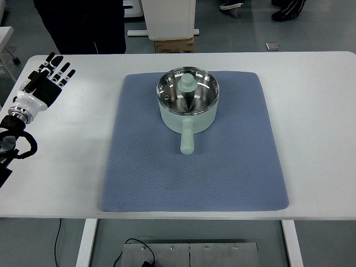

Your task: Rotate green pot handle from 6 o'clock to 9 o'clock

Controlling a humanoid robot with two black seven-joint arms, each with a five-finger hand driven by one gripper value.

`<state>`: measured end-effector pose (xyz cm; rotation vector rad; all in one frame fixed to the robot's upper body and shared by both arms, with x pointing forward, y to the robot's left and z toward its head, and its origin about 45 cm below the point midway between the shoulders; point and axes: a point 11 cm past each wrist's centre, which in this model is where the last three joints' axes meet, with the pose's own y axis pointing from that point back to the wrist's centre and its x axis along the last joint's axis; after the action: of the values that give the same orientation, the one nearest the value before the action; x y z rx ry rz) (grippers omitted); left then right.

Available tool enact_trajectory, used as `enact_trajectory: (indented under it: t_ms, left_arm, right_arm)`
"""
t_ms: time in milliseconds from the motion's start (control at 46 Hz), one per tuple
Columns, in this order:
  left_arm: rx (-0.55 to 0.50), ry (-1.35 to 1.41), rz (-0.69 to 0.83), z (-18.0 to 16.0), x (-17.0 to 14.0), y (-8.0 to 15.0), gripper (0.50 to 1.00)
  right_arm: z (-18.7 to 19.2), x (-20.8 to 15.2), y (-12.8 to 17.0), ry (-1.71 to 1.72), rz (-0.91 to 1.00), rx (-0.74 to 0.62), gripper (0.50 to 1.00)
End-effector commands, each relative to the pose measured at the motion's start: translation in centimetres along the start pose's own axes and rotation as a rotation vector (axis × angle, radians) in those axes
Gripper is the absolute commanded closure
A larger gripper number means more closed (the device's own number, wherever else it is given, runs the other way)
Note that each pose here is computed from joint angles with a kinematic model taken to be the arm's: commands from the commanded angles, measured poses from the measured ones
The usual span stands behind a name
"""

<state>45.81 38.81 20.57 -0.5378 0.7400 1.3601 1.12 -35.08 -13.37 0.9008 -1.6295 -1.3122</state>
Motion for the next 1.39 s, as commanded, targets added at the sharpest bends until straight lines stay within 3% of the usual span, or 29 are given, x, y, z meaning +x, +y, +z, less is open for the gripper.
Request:
enact_trajectory:
  t_ms: [0, 674, 848, 1022, 1065, 1370]
  left_arm:
    - [0.0, 0.0, 0.009, 0.0, 0.1, 0.0, 0.5]
    - [0.006, -0.018, -0.026, 0.7, -1.1, -0.4, 0.5]
    - [-0.022, -0.14, -0.193, 5.3, -7.9, -2.3, 0.5]
    - [0.004, -0.289, -0.325, 5.9, -13.8, -3.7, 0.5]
    - [0.057, -0.377, -0.408, 4.4, -17.0, -4.2, 0.5]
    - [0.312, -0.632, -0.72, -4.9, -26.8, -2.8, 0.5]
  right_arm:
    - [0.0, 0.0, 0.0, 0.001, 0.0, 0.0, 0.5]
    - [0.0, 0.0, 0.0, -0.001, 0.0, 0.0, 0.5]
    - [0.0, 0.0, 0.0, -0.001, 0.0, 0.0, 0.5]
    - [0.0, 0.0, 0.0, 0.001, 0.0, 0.0, 0.5]
    - [0.0, 0.0, 0.0, 0.001, 0.0, 0.0, 0.5]
    - [0.0, 0.0, 0.0, -0.001, 0.0, 0.0, 0.5]
